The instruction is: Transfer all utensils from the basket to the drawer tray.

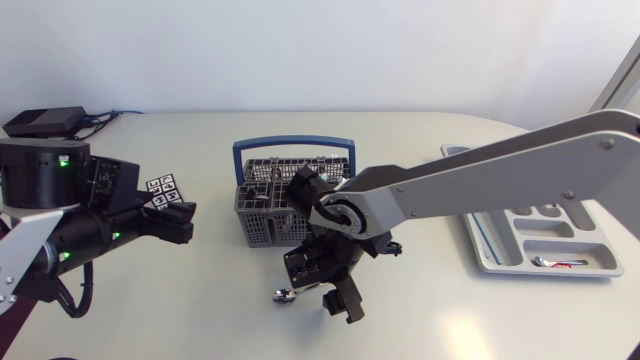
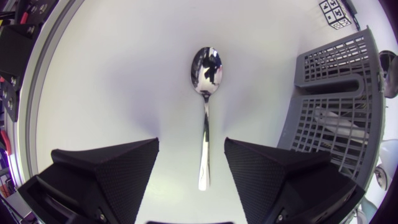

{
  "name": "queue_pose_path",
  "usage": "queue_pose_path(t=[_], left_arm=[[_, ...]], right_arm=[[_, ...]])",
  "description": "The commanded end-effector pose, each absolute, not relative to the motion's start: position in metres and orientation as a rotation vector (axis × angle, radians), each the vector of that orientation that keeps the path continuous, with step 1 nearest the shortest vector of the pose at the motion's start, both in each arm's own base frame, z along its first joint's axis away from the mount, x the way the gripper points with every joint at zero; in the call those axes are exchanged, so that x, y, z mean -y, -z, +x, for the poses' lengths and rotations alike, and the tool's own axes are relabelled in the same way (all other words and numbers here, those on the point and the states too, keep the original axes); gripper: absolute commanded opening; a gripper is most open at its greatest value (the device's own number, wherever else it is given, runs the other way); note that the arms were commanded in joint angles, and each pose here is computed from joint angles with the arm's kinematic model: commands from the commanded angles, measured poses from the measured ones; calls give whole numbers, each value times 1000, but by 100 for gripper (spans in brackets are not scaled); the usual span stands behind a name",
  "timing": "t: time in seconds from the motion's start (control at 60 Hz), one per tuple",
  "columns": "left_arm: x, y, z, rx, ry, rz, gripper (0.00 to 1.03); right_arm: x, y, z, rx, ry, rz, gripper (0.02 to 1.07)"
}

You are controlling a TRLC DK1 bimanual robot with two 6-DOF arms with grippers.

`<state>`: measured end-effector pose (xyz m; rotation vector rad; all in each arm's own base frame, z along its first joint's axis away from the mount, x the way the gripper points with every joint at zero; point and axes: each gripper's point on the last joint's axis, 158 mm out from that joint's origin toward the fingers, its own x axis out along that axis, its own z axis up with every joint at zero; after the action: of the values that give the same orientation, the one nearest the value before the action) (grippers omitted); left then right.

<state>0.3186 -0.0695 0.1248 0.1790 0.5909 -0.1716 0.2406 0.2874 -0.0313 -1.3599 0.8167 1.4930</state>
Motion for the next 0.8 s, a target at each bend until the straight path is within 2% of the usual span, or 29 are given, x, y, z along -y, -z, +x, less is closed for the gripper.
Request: queue_pose_path(t=[0.0,0.1,0.2,0.317,0.65,0.783], left_arm=[[72,-133,324,-570,173,200,93],[72,-133,323,-570,173,200,93],[71,-132,323,-572,172,201,93],[71,-130,322,-575,173,203,93],[73,-132,320,-568,180,204,93],[75,-132,320,-564,186,206,93]], right_arm=[[-290,38,237,-828,-1547,-1377,77],[-290,38,235,-857,-1580,-1379,75],[-291,38,229,-874,-1632,-1362,62],[-293,37,225,-884,-1674,-1345,52],[-288,35,233,-896,-1706,-1346,52],[-292,24,244,-866,-1689,-1327,53]])
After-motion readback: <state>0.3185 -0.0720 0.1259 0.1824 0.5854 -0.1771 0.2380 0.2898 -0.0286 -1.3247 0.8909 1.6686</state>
